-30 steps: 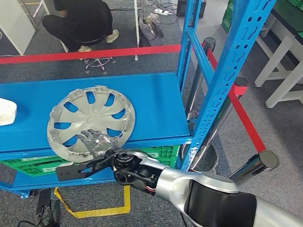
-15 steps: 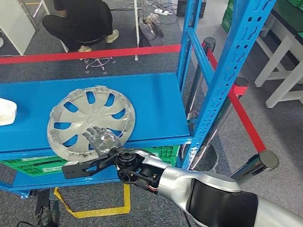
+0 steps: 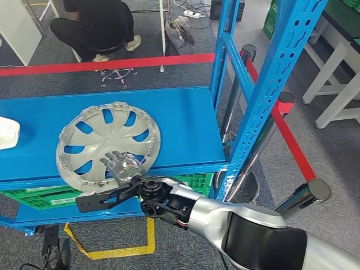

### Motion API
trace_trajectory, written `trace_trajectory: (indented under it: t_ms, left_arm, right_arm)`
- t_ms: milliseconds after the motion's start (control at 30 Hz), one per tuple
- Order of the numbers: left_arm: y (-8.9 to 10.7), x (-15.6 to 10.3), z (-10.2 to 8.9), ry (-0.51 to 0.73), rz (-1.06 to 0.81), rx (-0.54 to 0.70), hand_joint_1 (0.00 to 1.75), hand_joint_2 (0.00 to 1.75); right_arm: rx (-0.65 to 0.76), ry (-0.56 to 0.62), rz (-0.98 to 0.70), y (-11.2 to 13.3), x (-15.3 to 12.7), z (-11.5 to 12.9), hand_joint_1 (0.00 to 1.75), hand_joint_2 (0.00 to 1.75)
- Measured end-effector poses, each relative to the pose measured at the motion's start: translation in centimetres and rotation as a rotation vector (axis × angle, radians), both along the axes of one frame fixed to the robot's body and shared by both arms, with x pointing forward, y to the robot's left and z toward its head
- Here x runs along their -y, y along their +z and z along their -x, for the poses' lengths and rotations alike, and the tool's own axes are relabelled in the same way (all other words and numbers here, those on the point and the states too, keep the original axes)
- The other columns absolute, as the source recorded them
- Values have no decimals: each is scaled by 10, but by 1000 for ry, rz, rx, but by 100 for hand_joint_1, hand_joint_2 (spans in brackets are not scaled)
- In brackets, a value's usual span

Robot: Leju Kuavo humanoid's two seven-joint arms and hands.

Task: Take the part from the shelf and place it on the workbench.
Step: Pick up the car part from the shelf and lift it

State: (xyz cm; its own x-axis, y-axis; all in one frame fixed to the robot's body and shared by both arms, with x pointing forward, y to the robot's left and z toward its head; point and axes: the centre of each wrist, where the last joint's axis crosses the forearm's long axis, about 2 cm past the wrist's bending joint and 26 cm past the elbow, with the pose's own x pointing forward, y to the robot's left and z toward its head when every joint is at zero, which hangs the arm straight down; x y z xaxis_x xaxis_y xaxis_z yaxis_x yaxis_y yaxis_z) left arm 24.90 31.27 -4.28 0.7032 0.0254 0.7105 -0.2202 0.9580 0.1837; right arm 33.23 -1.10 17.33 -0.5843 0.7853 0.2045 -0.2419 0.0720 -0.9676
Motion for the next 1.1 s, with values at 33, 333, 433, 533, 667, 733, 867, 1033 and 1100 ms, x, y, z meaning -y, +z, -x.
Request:
trace_trajectory:
  t_ms: [33, 333, 433, 533, 667, 733, 867, 1033, 1100]
  left_arm:
    - [0, 0, 0, 1, 0, 0, 0, 0]
    - [0, 0, 0, 2, 2, -3, 0, 0]
    - [0, 0, 0, 3, 2, -4, 0, 0]
    - [0, 0, 0, 2, 2, -4, 0, 0]
    - [0, 0, 0, 3, 2, -5, 0, 0]
    - [0, 0, 0, 5, 2, -5, 0, 0]
    - [0, 0, 0, 9, 0, -6, 0, 0]
    - [0, 0, 0, 19, 3, -6, 0, 0]
    - [0, 0, 0, 21, 4, -5, 0, 0]
  right_arm:
    - [-1, 0, 2, 0, 0, 0, 0, 175]
    - [10, -45, 32, -4, 9, -10, 0, 175]
    - [8, -59, 44, -6, 12, -13, 0, 175]
    - [4, -69, 53, -8, 15, -15, 0, 175]
    - [2, -81, 64, -10, 17, -17, 0, 175]
    - [3, -87, 71, -11, 19, -18, 0, 175]
    - [4, -91, 84, -13, 21, -20, 0, 175]
    - [15, -85, 107, -13, 24, -24, 0, 175]
    - [21, -78, 123, -14, 25, -25, 0, 175]
